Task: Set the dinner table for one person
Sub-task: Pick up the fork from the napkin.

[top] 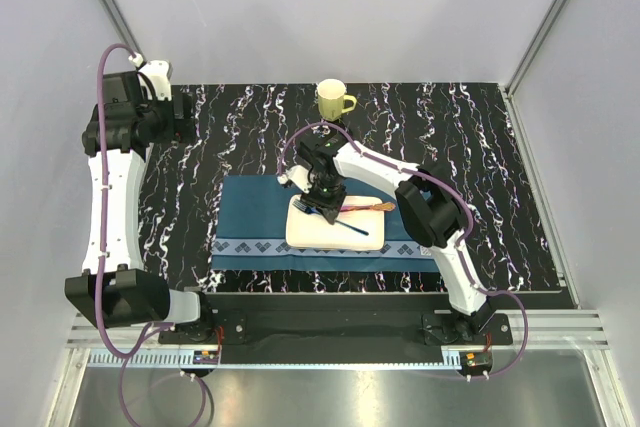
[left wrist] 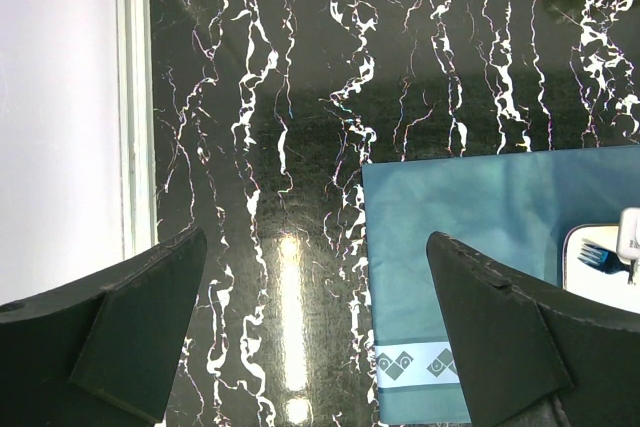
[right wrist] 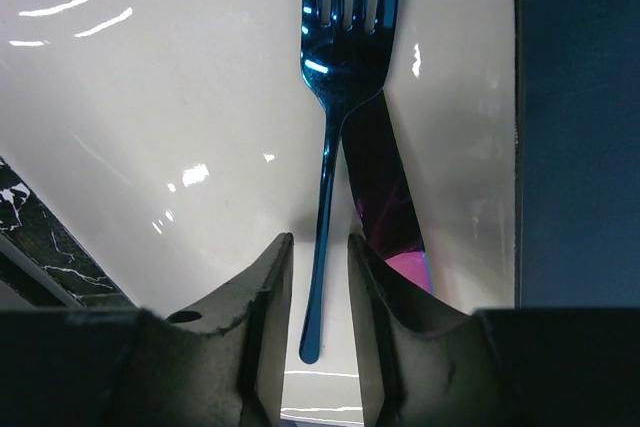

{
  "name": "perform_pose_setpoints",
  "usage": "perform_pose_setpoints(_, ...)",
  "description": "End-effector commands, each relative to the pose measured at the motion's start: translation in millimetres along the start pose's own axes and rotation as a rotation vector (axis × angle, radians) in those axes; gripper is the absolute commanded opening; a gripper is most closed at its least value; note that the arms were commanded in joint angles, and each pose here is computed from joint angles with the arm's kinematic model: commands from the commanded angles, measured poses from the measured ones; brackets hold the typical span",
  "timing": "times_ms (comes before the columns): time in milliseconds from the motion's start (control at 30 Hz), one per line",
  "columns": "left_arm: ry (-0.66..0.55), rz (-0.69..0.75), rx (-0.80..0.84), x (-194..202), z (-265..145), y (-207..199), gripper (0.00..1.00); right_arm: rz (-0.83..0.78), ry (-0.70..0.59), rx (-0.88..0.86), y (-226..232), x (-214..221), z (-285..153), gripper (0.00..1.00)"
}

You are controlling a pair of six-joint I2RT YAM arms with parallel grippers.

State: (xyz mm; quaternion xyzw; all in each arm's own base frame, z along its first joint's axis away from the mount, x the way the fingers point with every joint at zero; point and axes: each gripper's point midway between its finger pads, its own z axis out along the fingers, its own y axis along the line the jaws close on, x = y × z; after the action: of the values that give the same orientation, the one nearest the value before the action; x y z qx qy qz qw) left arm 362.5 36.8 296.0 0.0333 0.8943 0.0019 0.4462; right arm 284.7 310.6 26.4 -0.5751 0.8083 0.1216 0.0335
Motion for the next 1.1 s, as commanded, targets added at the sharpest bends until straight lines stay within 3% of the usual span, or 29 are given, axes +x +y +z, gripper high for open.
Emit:
perform_pose_setpoints(0, -0.091, -0.003, 0.0, -25.2, -8.9, 2.0, 0.99, 0.034, -0.015, -0.027, 1.4, -7.1, 11.7, 0.34)
perform_pose_setpoints(267, -0.099, -0.003, -0.004, -27.2, -11.4, 3.2, 0.99, 0.08, -0.015, -0.034, 2.8, -8.3, 16.1, 0.21)
perform_pose_setpoints(467, -0.104, -0.008, -0.004, -27.6, -13.5, 3.7, 0.99, 0.128, -0.001, -0.003, -2.0, -4.6, 23.7, 0.23)
perform_pose_setpoints(700, -0.111, -0.011, 0.006, -29.0, -15.3, 1.5, 0.99, 0.188, 0.033, 0.167, -29.7, 4.9, 33.8, 0.29)
perform_pose_setpoints(1067, -0.117, -0.008, -0.003, -29.1, -19.0, 2.7, 0.99, 0.147, 0.06, 0.188, -35.5, 10.0, 35.3, 0.32)
